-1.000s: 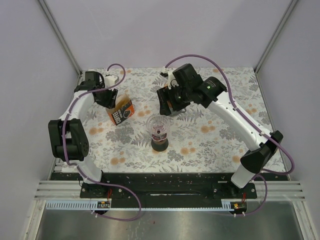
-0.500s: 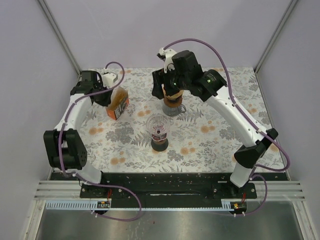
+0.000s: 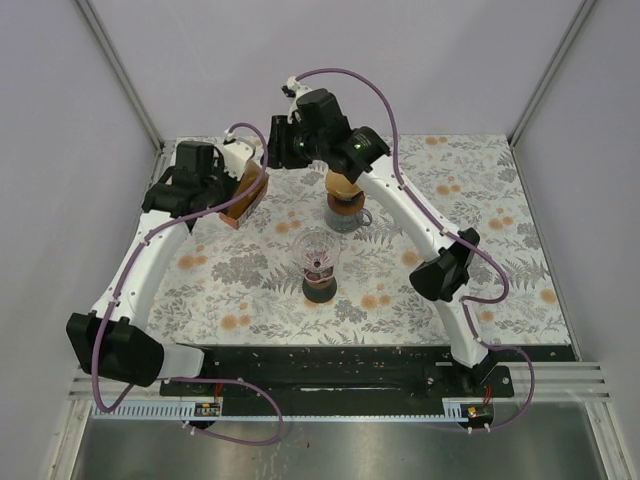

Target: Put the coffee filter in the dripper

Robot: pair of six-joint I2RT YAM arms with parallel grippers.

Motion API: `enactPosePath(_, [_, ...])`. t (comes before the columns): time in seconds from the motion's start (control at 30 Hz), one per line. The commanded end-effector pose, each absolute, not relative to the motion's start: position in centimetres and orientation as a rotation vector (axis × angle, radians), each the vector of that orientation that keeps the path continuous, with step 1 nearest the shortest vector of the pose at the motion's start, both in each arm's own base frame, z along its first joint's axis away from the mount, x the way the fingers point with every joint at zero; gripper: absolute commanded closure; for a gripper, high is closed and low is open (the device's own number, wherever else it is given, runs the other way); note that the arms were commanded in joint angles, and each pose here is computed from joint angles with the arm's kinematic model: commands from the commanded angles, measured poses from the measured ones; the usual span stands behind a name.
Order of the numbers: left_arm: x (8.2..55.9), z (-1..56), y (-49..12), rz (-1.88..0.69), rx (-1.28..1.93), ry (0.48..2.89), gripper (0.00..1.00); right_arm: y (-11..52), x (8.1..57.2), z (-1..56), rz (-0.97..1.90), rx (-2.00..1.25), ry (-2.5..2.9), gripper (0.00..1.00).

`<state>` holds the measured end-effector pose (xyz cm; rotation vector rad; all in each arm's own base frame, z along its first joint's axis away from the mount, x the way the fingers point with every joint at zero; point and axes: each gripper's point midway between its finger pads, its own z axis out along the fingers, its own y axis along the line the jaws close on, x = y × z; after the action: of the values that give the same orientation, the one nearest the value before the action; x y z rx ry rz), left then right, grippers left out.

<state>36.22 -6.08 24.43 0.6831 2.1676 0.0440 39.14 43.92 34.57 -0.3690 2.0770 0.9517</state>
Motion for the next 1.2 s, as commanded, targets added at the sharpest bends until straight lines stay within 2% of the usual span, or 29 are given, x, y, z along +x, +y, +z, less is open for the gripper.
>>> enactPosePath(0.0, [36.6,26.9,-6.0,0.129,0.599,2.128,1.0,46.0,37.7,36.7,1.075,-0.32,2.037,0.58])
enactPosePath(0.17, [36.5,27.6,-6.7,0.111,0.585,2.115,1.0,46.3,37.5,34.0,1.088,-0.279,2.114,0.64])
enactPosePath(0.37, [36.4,27.5,-7.7,0.09,0.61,2.11,1.0,47.0,38.1,32.0,1.058,-0.261,2.143,0.65])
enactPosePath(0.63, [36.2,27.3,-8.2,0.081,0.631,2.111,1.0,47.0,39.1,30.9,1.002,-0.238,2.157,0.62])
enactPosePath(0.87, [36.2,27.2,-8.7,0.068,0.649,2.107,1.0,45.9,39.9,28.6,0.883,-0.208,2.202,0.52])
enactPosePath(1.17, [35.7,27.1,-9.6,0.039,0.676,2.1,1.0,46.9,40.9,27.7,0.897,-0.189,2.199,0.53])
